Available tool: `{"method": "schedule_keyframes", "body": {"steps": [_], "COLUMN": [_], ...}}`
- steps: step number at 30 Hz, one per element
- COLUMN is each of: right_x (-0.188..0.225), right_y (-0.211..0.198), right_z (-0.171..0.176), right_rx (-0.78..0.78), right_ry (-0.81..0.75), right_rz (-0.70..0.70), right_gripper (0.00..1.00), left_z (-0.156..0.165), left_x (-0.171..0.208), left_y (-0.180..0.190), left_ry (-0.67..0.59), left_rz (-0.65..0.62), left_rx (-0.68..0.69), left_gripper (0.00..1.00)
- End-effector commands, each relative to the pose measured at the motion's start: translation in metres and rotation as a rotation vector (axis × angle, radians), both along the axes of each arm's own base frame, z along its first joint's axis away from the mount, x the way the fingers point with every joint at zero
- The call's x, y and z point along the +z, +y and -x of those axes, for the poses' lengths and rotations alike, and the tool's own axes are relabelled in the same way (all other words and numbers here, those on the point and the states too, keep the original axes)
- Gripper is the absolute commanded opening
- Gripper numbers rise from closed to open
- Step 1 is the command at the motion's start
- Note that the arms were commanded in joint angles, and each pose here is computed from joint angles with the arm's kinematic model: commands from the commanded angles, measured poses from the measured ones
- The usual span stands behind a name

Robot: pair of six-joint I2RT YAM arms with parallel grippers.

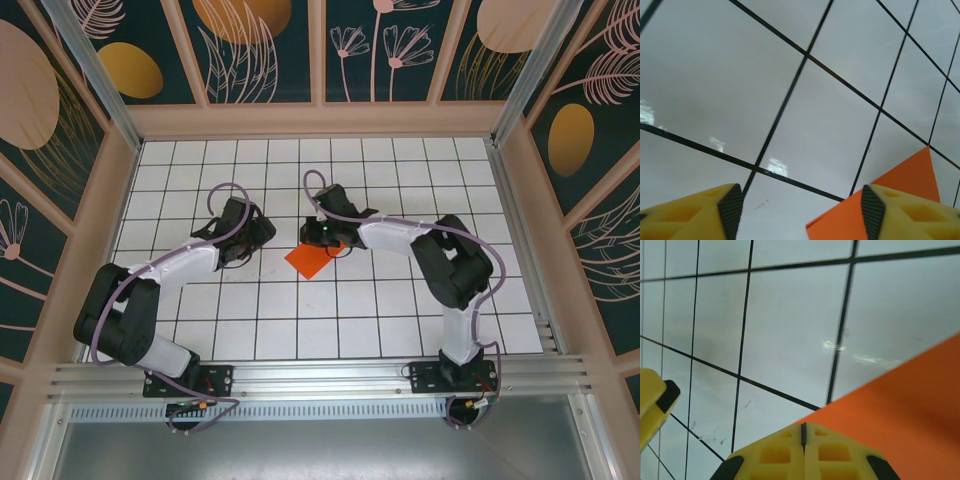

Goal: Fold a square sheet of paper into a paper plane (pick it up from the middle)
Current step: First fold in half a square sheet of paper at the center of the table, then fold the triangle a second time at the center of the table.

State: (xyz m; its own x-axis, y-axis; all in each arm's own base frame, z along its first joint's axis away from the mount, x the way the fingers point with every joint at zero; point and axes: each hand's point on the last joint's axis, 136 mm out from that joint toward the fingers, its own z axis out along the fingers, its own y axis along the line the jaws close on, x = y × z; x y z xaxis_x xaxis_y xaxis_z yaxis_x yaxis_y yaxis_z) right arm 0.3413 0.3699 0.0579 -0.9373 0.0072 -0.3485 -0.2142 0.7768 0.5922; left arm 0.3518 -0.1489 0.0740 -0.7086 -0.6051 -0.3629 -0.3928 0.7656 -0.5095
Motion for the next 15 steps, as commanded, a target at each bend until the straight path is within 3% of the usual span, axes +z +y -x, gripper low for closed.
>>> {"method": "schedule_keyframes", "body": {"steps": [1,8,15], "right_x": [-0.028,-0.052,-0.069], "right_y": [0.004,0.016,-0.019], "right_z": [0.008,0.031,0.078], "right_rx": [0.026,0.130,0.325], "right_ry": [0.056,0.100,0.129], "right_rz": [0.091,0.164,0.273], "right_gripper": [0.00,0.00,0.00], "left_z": [0.003,0.003,-0.001], "left_x": [0.002,0.001,0.005], "left_y": [0.004,0.014,0.016], "left_ry": [0.012,0.020,0.010], "left_rz": [-0.007,-0.031,-0.062], "left_rx": [-0.033,-0.018,-0.035], "left_gripper": [0.70,0.85,0.94]}}
